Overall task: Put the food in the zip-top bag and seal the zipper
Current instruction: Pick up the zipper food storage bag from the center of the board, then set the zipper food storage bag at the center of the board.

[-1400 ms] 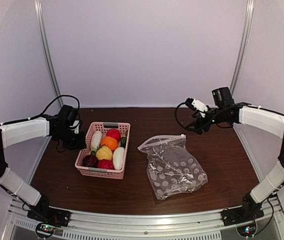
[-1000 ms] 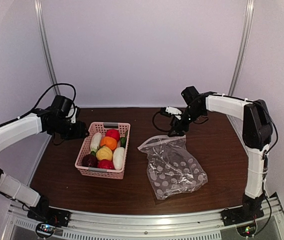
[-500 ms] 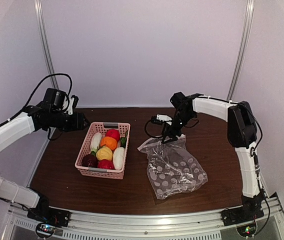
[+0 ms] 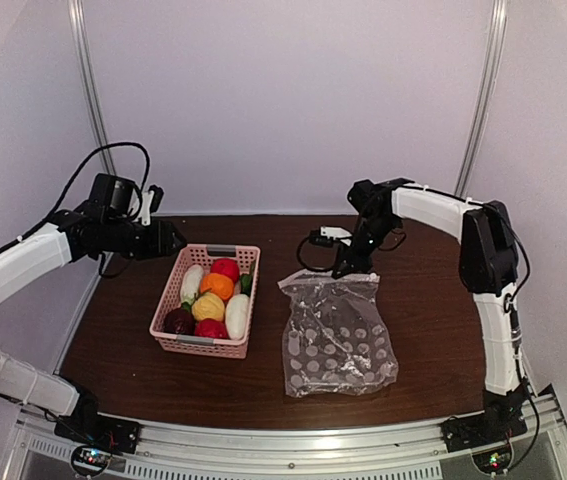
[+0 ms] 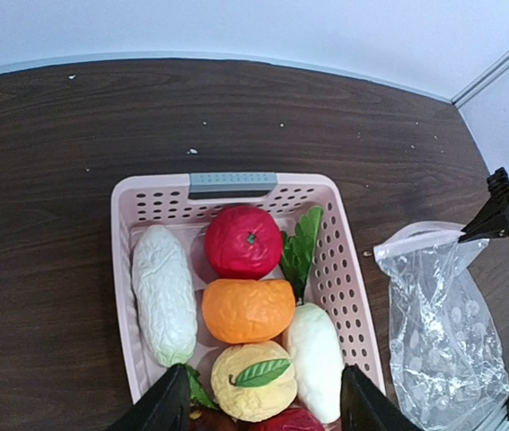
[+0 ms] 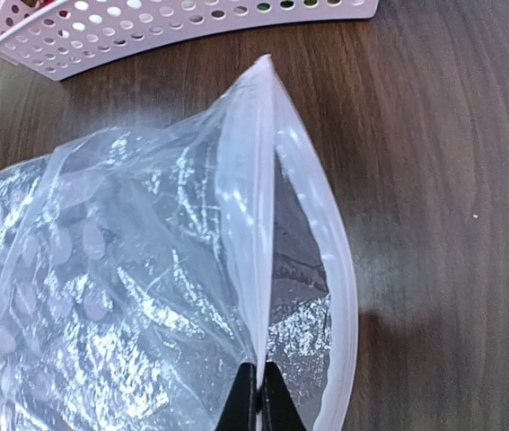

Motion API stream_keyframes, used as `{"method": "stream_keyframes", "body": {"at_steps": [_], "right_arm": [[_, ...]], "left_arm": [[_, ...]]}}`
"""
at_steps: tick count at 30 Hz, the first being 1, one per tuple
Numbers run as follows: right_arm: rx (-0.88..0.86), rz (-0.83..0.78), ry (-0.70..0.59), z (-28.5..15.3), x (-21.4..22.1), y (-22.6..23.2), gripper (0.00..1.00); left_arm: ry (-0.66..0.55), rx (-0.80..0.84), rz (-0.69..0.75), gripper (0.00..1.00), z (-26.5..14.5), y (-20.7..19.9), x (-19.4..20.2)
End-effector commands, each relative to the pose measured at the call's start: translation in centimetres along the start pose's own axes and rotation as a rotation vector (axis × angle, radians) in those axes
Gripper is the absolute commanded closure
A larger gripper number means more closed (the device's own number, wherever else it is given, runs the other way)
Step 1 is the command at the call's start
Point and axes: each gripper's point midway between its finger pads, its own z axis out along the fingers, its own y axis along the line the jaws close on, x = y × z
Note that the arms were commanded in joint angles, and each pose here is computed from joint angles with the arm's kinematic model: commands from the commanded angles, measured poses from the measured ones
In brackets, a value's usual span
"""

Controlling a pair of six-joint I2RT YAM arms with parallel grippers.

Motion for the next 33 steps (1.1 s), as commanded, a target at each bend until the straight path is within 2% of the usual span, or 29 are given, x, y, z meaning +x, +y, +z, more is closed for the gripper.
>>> {"method": "stream_keyframes", "body": {"at_steps": [1, 9, 12, 14, 16, 21, 23, 25, 27, 30, 33], "right_arm": [[0.203, -0.008, -0.079, -10.2, -2.3, -0.5, 1.00], [0.724, -0.018, -0.187, -24.0, -6.2, -0.4, 1.00], [0.889, -0.056, -0.207, -26.3, -7.3, 0.8, 1.00], [0.944, -0.121, -0.159, -25.0, -7.7, 2.5, 1.00], [0.935, -0.213, -0.068, -21.4, -7.4, 4.5, 1.00], [0.723, -0.355, 0.154, -8.5, -5.0, 9.2, 1.00], [0.641, -0.361, 0.212, -5.4, -4.2, 10.5, 0.90], [0.590, -0.339, 0.219, -4.5, -4.6, 11.4, 0.77], [0.561, -0.324, 0.171, -5.4, -5.7, 12.2, 0.65], [0.574, -0.312, 0.065, -7.5, -7.5, 13.2, 0.56], [0.584, -0.295, 0.038, -7.9, -7.5, 13.4, 0.55]], "left_arm": [[-0.061, 0.099, 0.033, 0.42, 0.9, -3.2, -2.4], [-0.071, 0.171, 0.065, 0.43, 2.7, -7.0, -3.4], [-0.077, 0.221, 0.073, 0.43, 3.2, -8.5, -3.2], [-0.078, 0.263, 0.087, 0.43, 3.5, -9.8, -2.9], [-0.073, 0.279, 0.097, 0.43, 3.8, -10.6, -2.6], [-0.066, 0.248, 0.090, 0.44, 4.5, -10.2, -2.2], [-0.062, 0.236, 0.092, 0.44, 4.7, -9.9, -1.9], [-0.052, 0.229, 0.091, 0.44, 4.9, -9.6, -1.5], [-0.040, 0.226, 0.085, 0.44, 5.1, -9.3, -0.9], [-0.032, 0.218, 0.077, 0.44, 5.4, -8.9, -0.1], [-0.029, 0.205, 0.073, 0.44, 5.7, -8.3, 0.6]]}}
